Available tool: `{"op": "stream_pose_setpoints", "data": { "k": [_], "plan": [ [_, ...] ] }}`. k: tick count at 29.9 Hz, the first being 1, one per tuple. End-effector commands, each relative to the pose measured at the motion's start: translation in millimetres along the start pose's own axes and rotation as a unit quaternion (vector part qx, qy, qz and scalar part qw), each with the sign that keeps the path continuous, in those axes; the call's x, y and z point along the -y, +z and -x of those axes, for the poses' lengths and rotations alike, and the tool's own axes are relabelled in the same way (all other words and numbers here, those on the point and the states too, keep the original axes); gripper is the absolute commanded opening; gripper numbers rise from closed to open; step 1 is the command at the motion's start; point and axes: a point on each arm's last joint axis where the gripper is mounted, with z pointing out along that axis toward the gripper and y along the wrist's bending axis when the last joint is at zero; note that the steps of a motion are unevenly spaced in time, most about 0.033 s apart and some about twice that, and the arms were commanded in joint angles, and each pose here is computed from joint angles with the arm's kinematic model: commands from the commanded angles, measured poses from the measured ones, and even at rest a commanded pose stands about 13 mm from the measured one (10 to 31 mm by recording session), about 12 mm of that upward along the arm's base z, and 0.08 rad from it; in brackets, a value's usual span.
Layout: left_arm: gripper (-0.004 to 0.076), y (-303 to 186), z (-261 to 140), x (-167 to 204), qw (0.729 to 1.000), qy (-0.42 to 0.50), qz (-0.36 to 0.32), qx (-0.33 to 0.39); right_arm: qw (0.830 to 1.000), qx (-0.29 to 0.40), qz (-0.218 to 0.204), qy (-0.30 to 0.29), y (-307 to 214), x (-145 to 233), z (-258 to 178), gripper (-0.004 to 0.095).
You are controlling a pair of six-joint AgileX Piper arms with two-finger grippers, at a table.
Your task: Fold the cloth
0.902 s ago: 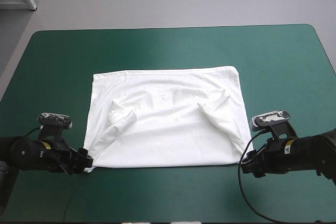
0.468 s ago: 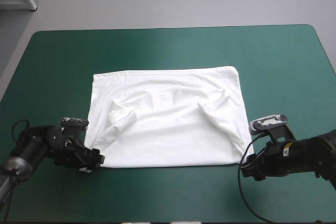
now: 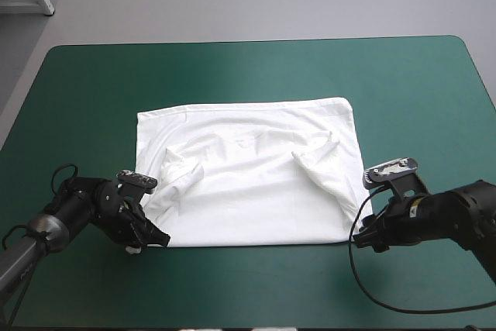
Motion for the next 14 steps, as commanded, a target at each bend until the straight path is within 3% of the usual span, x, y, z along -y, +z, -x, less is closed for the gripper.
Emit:
{"op": "stream_pose_setpoints", "data": {
  "k": [1, 14],
  "plan": [
    [0.0019, 4.3, 5.0, 5.7, 1.000, -0.016, -0.018, 0.018, 1.000, 0.016, -0.007, -0.016, 7.3, 1.7, 15.2, 0.0621],
    [0.0019, 4.3, 5.7, 5.5, 0.999, -0.026, -0.017, 0.021, 0.997, -0.081, -0.004, 0.000, 88.8, 9.6, 23.6, 0.0620]
  ]
}}
